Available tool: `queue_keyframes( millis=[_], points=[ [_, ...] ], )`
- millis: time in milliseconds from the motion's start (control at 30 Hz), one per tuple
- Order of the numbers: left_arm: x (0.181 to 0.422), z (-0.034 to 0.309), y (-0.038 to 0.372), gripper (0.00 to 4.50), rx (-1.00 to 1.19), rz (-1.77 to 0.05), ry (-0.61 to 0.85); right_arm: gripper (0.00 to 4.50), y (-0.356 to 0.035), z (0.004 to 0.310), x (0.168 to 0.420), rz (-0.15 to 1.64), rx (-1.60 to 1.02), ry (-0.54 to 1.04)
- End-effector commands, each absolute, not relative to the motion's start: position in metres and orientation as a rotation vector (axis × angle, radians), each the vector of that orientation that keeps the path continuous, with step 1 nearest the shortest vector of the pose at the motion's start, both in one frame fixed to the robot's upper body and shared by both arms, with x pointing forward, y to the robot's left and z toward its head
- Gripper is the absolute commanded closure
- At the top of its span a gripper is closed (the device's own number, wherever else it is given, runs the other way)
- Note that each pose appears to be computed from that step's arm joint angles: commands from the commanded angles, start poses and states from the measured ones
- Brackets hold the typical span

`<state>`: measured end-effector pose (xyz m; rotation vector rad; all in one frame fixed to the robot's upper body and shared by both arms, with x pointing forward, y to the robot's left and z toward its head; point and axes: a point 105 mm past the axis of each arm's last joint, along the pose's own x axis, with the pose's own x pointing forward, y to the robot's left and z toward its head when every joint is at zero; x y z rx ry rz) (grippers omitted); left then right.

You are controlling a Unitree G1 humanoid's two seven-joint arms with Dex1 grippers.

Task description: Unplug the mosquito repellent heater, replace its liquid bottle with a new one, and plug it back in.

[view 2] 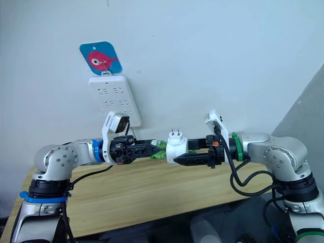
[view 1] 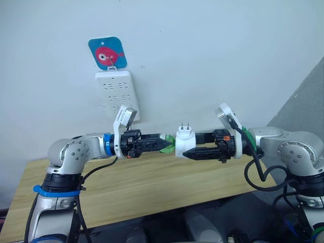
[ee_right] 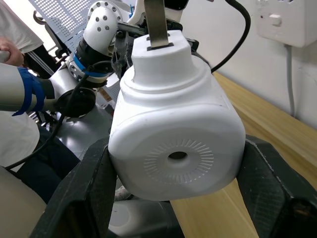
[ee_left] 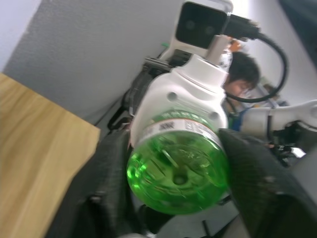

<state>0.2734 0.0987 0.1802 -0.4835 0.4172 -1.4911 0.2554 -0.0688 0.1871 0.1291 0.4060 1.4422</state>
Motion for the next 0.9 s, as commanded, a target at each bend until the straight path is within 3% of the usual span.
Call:
queue_keyframes(
  millis=[33,67,133,433,600,900],
  points=[
    [0.274,0.185,0.096,0.24,-0.382,-1.51,0.371,1.45,-0.068,0.202,0.253,1.474,0.11,0.349],
    [0.274,0.185,0.096,0.0,-0.357,-1.511,0.365,1.45,-0.069,0.202,0.253,1.474,0.109,0.35],
    [0.273,0.182,0.098,0.0,-0.253,-1.513,0.353,1.45,-0.071,0.2,0.253,1.47,0.101,0.36],
    [0.283,0.158,0.125,0.0,0.569,-1.519,0.338,1.45,-0.086,0.186,0.262,1.377,-0.082,0.428],
    [0.285,0.163,0.104,0.0,0.668,-1.543,0.267,1.45,-0.087,0.178,0.265,1.346,-0.212,0.458],
    [0.29,0.147,0.087,0.0,0.656,-1.558,0.286,1.45,-0.083,0.168,0.267,1.328,-0.32,0.472]
  ],
)
